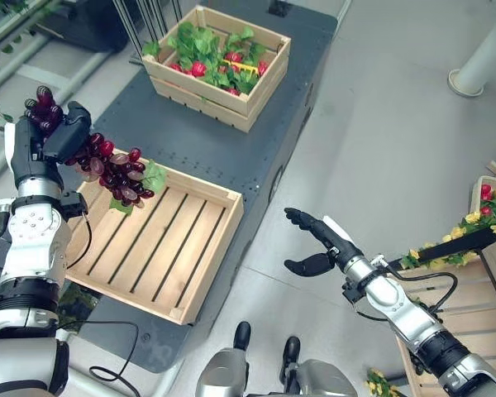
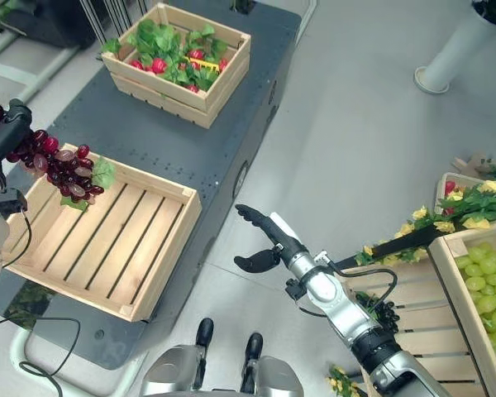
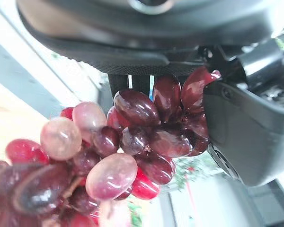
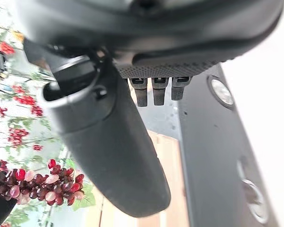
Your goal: Pick up the fruits from the basket on one side to the basket on the other side
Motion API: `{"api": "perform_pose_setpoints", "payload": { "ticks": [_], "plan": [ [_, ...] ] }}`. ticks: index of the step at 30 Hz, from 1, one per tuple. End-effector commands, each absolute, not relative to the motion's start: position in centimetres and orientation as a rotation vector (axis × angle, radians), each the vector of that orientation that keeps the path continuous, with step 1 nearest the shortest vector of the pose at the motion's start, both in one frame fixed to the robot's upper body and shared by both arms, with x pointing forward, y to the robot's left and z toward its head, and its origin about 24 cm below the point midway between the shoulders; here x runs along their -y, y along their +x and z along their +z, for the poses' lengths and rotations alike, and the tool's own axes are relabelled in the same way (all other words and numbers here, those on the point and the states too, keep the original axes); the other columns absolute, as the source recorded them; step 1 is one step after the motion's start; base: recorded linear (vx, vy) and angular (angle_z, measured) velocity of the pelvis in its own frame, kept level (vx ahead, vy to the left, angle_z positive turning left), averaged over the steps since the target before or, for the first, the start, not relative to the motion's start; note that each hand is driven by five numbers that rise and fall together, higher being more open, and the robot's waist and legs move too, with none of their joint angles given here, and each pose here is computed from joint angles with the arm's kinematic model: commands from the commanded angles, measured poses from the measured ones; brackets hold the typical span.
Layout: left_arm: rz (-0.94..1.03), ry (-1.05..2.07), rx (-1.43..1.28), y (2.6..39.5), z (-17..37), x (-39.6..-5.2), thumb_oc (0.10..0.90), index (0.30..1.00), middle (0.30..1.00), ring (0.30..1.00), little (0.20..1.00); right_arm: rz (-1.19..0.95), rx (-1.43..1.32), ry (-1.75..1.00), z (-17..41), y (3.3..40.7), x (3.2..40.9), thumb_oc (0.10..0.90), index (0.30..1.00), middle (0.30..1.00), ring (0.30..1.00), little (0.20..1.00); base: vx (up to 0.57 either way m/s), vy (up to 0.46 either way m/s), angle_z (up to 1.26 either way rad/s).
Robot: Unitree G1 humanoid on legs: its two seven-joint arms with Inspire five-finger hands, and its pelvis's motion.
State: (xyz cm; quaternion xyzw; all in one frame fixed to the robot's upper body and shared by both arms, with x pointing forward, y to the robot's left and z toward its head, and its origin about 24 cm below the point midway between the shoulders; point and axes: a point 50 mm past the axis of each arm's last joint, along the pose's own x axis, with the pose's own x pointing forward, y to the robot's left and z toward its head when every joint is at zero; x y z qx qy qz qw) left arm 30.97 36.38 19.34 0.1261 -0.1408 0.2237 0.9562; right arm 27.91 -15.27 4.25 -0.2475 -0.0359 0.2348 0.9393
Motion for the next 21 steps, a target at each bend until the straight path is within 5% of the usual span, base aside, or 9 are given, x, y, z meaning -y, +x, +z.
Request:
{"api": "perform_pose_setpoints", "payload": {
  "ticks": [1,21],
  "plan": [
    [0.351,0.276,0.475,31.3,23.1,-34.4,0.4,0.3,0.3,0.3,0.3,0.443,0.17,-0.387,5.7,27.7,15.1,0.8,0.9,0.9,0.9,0.9,-0.02,-0.071,0.0],
    [-0.064,0.171,0.641,34.2,27.7,-23.4,0.4,0.3,0.3,0.3,0.3,0.505,0.334,0.009,13.6,31.6,11.2,0.8,0.9,0.9,0.9,0.9,-0.04,-0.039,-0.03]
  ]
}}
